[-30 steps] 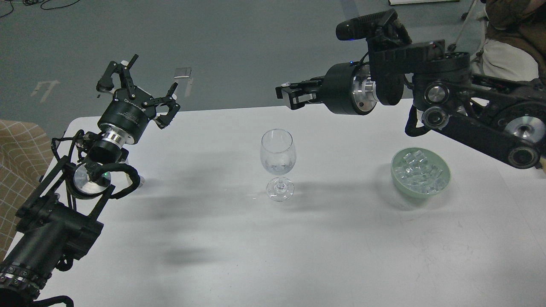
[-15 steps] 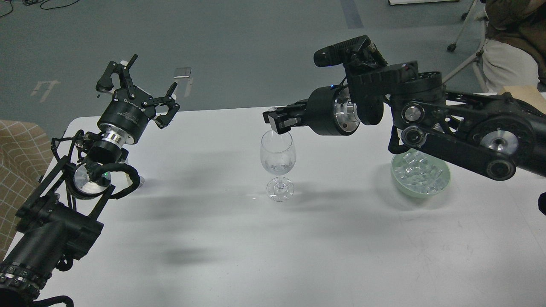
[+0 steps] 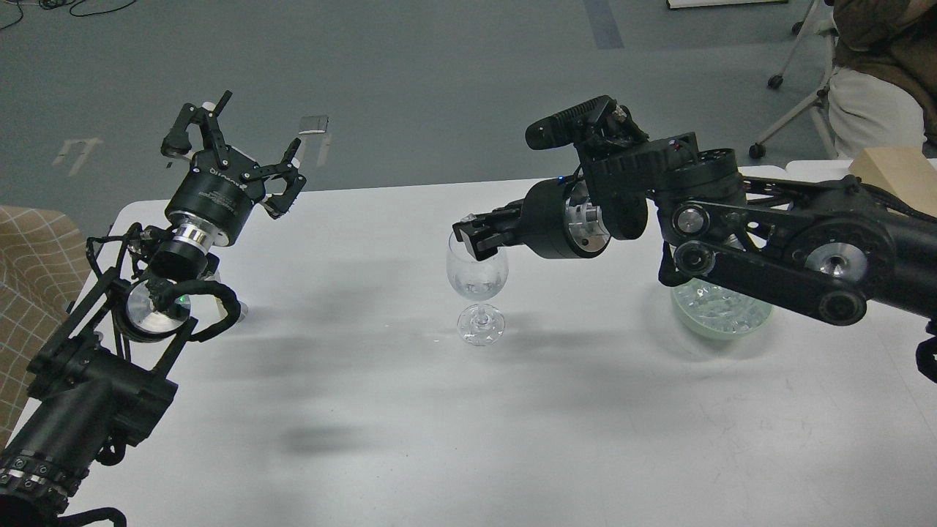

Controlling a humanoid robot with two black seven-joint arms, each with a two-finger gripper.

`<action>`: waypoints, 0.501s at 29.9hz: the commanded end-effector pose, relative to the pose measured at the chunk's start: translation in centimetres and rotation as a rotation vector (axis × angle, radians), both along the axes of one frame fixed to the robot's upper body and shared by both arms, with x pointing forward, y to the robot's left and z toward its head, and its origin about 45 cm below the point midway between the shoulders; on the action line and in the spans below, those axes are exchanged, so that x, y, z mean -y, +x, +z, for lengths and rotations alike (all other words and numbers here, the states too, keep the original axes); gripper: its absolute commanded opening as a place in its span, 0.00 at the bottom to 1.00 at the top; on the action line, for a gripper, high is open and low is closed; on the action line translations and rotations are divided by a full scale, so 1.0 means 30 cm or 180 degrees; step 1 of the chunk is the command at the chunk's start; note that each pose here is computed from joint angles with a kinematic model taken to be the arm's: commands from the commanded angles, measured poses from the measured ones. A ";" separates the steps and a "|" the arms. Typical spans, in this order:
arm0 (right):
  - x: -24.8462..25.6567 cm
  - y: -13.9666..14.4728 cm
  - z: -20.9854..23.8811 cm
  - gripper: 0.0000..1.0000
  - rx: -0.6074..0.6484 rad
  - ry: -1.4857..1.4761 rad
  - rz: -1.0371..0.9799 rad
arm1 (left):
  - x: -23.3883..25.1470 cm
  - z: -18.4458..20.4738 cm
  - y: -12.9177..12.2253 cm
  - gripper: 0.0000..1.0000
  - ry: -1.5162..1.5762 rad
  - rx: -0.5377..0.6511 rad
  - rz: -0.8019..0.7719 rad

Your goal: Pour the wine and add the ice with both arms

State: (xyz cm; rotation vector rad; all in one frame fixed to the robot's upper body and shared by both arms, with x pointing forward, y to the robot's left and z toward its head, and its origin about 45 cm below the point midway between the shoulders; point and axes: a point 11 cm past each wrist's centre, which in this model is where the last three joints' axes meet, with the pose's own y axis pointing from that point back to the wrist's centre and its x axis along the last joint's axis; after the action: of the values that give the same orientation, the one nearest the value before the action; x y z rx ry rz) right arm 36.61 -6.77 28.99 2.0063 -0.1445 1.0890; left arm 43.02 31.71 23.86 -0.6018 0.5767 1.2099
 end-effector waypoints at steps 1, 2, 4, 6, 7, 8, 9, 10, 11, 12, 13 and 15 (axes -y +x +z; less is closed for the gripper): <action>-0.013 0.004 -0.009 0.00 -0.0015 0.0002 -0.0005 | 0.000 0.000 0.000 0.98 0.0000 0.0000 0.0000; -0.015 0.007 -0.011 0.00 -0.0015 0.0000 -0.0010 | 0.000 0.000 0.000 0.98 0.0000 0.0000 0.0000; -0.014 0.009 -0.012 0.00 -0.0021 0.0000 -0.0020 | 0.001 0.002 0.001 0.98 -0.0005 0.0004 0.0000; -0.012 0.010 -0.015 0.00 -0.0022 -0.0004 -0.0026 | 0.000 0.000 0.000 0.98 -0.0005 0.0000 0.0001; -0.013 0.011 -0.017 0.00 -0.0030 -0.0007 -0.0030 | 0.001 0.002 0.001 0.98 -0.0005 0.0004 0.0000; -0.011 0.014 -0.018 0.00 -0.0031 -0.0009 -0.0039 | 0.001 0.002 0.001 0.98 -0.0005 0.0004 0.0000; -0.019 0.013 -0.021 0.00 -0.0035 -0.0006 -0.0031 | 0.000 0.002 0.001 0.98 -0.0010 0.0004 0.0001; -0.027 0.014 -0.024 0.00 -0.0042 -0.0004 -0.0032 | 0.000 0.001 0.000 0.98 -0.0011 0.0002 -0.0002; -0.027 0.016 -0.025 0.00 -0.0045 -0.0002 -0.0034 | 0.000 0.002 0.001 0.98 -0.0010 0.0004 0.0001; -0.026 0.017 -0.025 0.00 -0.0044 -0.0007 -0.0042 | 0.000 0.000 0.000 0.98 -0.0010 -0.0001 0.0002; -0.031 0.015 -0.026 0.00 -0.0047 -0.0002 -0.0034 | 0.000 0.001 0.000 0.98 -0.0011 0.0002 -0.0002; -0.035 0.015 -0.027 0.04 -0.0050 0.0000 -0.0029 | 0.000 0.002 0.001 0.98 -0.0010 0.0004 0.0001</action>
State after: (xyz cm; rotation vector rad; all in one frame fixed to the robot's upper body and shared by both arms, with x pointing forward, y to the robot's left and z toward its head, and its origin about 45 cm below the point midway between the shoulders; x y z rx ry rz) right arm 37.07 -5.89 28.23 2.0097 -0.1469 1.0677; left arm 43.03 31.71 23.90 -0.6047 0.5783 1.2096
